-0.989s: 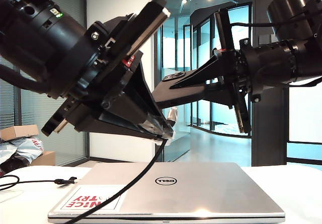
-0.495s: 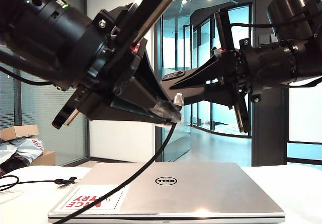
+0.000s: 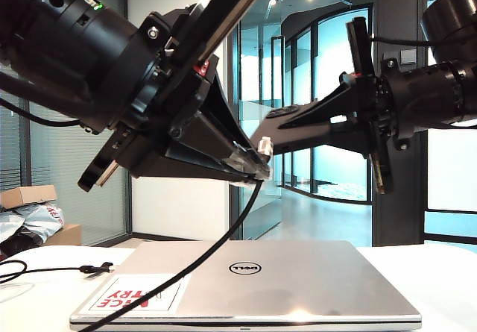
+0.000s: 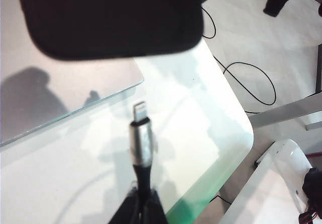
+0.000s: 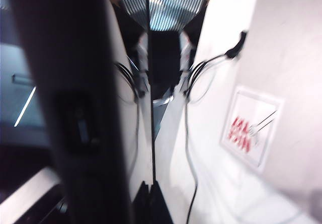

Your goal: Pick up the charging cable and the phone, plug the charging cable into the charging port on the phone, and finally place them back on the table.

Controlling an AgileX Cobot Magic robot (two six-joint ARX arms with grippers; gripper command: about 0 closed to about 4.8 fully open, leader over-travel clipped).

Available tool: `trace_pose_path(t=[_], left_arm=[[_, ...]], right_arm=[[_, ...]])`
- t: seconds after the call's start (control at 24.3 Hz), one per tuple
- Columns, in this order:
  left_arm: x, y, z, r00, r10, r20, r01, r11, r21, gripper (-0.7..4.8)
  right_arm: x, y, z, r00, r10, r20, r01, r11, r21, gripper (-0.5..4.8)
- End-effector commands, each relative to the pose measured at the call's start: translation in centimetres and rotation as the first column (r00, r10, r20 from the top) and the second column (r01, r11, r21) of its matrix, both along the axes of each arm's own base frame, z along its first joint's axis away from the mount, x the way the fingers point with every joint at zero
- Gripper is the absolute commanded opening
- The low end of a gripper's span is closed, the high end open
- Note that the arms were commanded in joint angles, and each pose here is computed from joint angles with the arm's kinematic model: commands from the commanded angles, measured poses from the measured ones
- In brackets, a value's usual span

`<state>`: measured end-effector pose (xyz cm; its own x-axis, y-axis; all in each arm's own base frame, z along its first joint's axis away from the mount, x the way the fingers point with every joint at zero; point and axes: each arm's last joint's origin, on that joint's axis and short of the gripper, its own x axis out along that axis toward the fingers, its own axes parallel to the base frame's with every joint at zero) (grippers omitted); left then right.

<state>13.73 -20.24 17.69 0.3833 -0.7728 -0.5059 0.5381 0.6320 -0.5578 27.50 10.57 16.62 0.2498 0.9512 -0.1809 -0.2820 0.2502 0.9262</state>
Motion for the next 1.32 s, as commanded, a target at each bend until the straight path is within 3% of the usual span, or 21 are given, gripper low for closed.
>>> trace_pose_path(t=[0.04,1.32], left_arm=[[0.02,-0.14,0.31,1.000,-0.003,0.012,0.003,1.000,-0.023,-0.07],[0.04,-0.16,0.37,1.000,-0.003,0.017,0.003,1.000,-0.029,-0.07]], right_arm=[[-0.08,0.37,0.66,0.997,0.068,0.038,-0.069,0.997,0.031,-0.01],[-0.09,0.86,1.07,0.994,0.065,0.089,-0.069,0.997,0.040,-0.01]])
